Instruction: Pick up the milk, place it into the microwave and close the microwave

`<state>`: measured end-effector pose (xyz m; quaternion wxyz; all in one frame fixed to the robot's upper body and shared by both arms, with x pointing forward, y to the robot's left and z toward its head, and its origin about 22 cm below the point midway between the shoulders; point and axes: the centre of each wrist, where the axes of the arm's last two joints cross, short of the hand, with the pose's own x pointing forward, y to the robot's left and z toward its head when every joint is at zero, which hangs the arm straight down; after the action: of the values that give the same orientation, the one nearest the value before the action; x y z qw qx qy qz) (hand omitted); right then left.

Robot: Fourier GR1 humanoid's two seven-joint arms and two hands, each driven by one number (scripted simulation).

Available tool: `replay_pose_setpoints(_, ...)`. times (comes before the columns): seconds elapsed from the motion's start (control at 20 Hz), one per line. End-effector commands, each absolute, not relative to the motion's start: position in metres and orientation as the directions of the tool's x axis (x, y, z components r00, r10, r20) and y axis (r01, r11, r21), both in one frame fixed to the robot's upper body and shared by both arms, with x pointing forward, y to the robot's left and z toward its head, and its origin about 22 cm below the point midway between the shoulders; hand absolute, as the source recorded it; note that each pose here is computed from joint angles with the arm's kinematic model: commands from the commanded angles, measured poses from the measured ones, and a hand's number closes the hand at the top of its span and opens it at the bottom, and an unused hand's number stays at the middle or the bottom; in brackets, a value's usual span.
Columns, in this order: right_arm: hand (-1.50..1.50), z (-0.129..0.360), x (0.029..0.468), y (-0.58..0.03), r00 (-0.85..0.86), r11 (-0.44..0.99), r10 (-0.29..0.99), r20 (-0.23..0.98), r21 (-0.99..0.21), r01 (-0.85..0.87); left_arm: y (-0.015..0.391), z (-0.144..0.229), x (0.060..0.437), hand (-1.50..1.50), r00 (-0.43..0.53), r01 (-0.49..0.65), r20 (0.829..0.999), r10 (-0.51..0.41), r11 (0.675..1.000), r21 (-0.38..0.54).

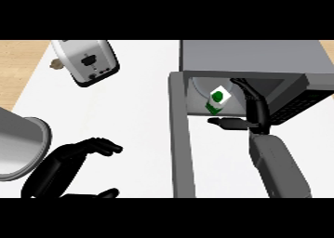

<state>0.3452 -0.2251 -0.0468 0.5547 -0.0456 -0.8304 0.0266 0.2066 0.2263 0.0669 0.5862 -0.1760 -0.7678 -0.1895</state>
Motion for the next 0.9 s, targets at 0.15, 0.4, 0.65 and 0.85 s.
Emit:
replay_pose_setpoints(0.15, -1.50, -0.064, 0.327, -0.238, -0.312, 0.996, 0.088, 0.946, -0.094, -0.002, 0.201, 0.029, 0.228, 1.50, -0.219, 0.551, 0.976, -0.004, 0.825, 0.127)
replay_pose_setpoints(0.4, -1.50, -0.072, 0.278, -0.250, -0.297, 0.995, 0.096, 0.950, -0.099, 0.003, 0.171, 0.031, 0.233, 1.50, -0.276, 0.536, 0.955, -0.109, 0.808, 0.247)
replay_pose_setpoints(0.65, -1.50, -0.049, 0.266, -0.248, -0.318, 0.995, 0.088, 0.944, -0.099, -0.019, 0.140, 0.004, 0.244, 1.50, -0.200, 0.682, 0.963, -0.182, 0.680, 0.270)
replay_pose_setpoints(0.85, -1.50, -0.038, 0.221, -0.276, -0.335, 0.994, 0.099, 0.937, -0.107, -0.007, 0.121, -0.002, 0.241, 1.50, -0.177, 0.724, 0.972, -0.155, 0.649, 0.235)
